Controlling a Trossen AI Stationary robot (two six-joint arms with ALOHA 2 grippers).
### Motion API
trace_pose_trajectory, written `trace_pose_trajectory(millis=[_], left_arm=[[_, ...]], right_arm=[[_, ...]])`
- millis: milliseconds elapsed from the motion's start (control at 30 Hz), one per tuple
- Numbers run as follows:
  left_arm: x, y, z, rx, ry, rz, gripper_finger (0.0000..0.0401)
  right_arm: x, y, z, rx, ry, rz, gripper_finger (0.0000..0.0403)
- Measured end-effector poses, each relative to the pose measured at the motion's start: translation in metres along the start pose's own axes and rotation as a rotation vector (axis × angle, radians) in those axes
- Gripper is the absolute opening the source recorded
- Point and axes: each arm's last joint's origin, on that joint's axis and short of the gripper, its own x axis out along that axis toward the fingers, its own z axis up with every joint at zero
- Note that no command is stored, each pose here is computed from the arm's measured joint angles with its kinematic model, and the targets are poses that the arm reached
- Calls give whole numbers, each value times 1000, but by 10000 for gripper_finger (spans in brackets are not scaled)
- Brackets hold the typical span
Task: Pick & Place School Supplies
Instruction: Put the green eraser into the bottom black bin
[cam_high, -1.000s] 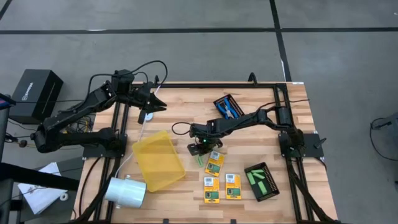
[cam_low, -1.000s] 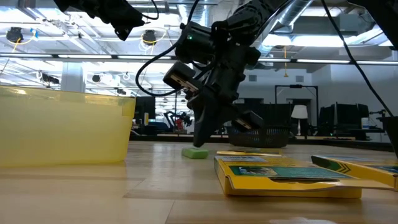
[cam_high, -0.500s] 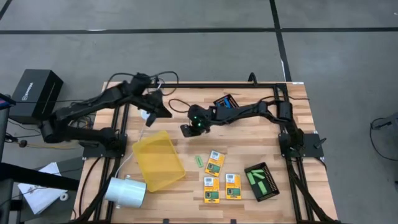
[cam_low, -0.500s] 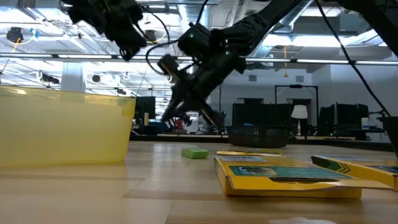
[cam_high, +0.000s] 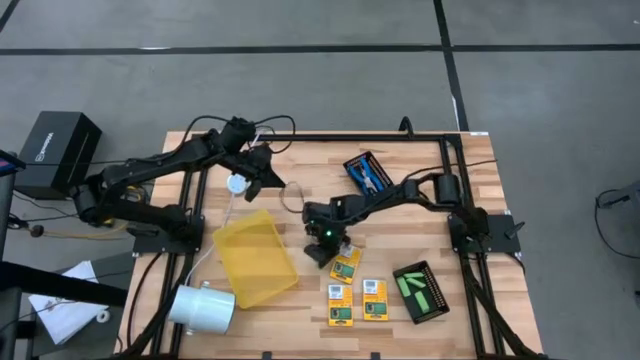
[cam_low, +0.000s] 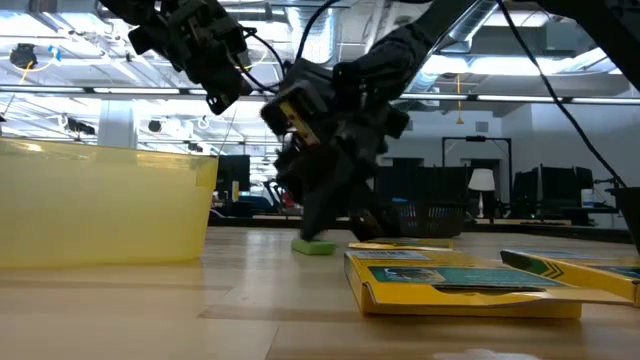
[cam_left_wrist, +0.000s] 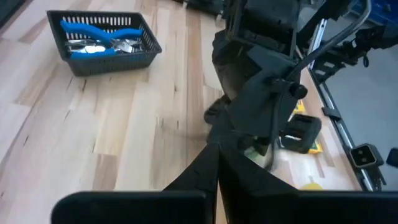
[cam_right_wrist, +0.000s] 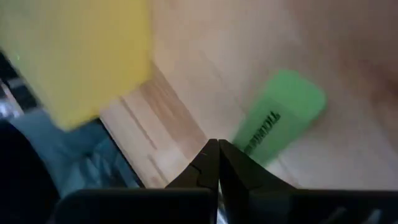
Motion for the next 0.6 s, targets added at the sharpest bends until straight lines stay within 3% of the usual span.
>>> trace_pose_trajectory(millis=[233,433,600], left_arm=[[-1,0,0,-22,-2,21,1],[-1,1,1,-20,-8,41,1],[-1,1,2,-16,-13,43,1]], right_arm=[[5,7,-5,-179,-16,0,0],[-34,21,-1,-287,-149,-13,0],[-58,14,8,-286,-215,-60,0]])
